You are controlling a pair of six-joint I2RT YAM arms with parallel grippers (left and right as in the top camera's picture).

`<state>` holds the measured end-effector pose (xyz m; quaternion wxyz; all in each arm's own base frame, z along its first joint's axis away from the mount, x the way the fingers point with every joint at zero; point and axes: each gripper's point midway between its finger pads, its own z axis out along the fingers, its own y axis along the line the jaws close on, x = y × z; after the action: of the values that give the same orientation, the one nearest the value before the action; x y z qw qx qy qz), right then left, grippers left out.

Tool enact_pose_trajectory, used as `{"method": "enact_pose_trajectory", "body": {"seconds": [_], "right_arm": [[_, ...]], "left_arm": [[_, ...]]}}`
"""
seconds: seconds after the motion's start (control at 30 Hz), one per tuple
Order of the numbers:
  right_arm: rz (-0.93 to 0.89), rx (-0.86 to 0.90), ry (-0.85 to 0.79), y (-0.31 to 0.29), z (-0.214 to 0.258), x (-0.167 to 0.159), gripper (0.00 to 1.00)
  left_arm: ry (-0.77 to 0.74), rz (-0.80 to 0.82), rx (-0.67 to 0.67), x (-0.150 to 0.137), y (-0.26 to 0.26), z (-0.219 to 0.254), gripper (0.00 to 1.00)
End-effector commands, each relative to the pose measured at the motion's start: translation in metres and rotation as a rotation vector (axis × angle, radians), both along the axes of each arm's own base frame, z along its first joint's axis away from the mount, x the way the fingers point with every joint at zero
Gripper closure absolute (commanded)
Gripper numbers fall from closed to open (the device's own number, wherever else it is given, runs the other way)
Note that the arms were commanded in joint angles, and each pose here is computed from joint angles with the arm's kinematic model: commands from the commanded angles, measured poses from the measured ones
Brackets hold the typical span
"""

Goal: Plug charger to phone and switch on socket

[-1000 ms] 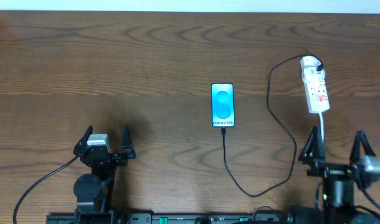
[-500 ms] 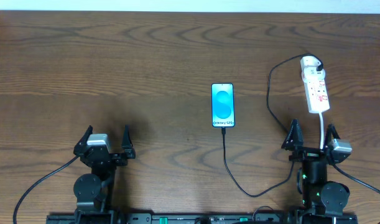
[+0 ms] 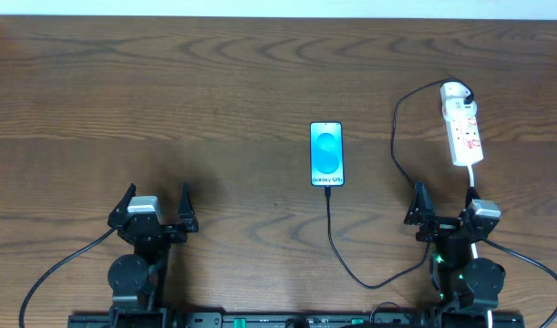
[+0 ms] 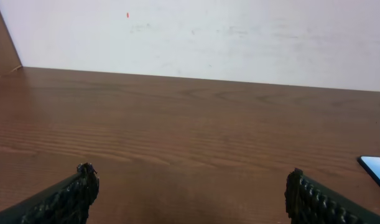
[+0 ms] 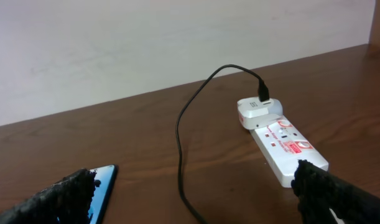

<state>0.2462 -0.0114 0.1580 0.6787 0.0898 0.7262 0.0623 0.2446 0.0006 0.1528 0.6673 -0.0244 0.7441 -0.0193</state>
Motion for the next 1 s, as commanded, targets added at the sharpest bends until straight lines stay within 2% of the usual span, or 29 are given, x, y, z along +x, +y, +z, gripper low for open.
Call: {"method": "enact_pose_trajectory", "body": {"seconds": [0.0,0.13,0.27,0.97], "right_arm": [[0.011,-0.057,0.003,0.002,-0.001,0.0,0.01],[0.042,-0.186,0.004,0.005,-0.001,0.0,0.01],[0.045,-0.227,0.005,0.005,-0.001,0.0,0.01],[-0.025,-0.222,0.012,-0.011,-0.001,-0.001,0.01]], "left_arm": [[0.044,0.008,0.014,-0.001,0.002,-0.016,0.03],[0.044,0.008,0.014,-0.001,0.002,-0.016,0.03],[0.044,0.008,0.014,-0.001,0.002,-0.016,0.03],[0.044,0.008,0.014,-0.001,0.002,-0.016,0.03]]}}
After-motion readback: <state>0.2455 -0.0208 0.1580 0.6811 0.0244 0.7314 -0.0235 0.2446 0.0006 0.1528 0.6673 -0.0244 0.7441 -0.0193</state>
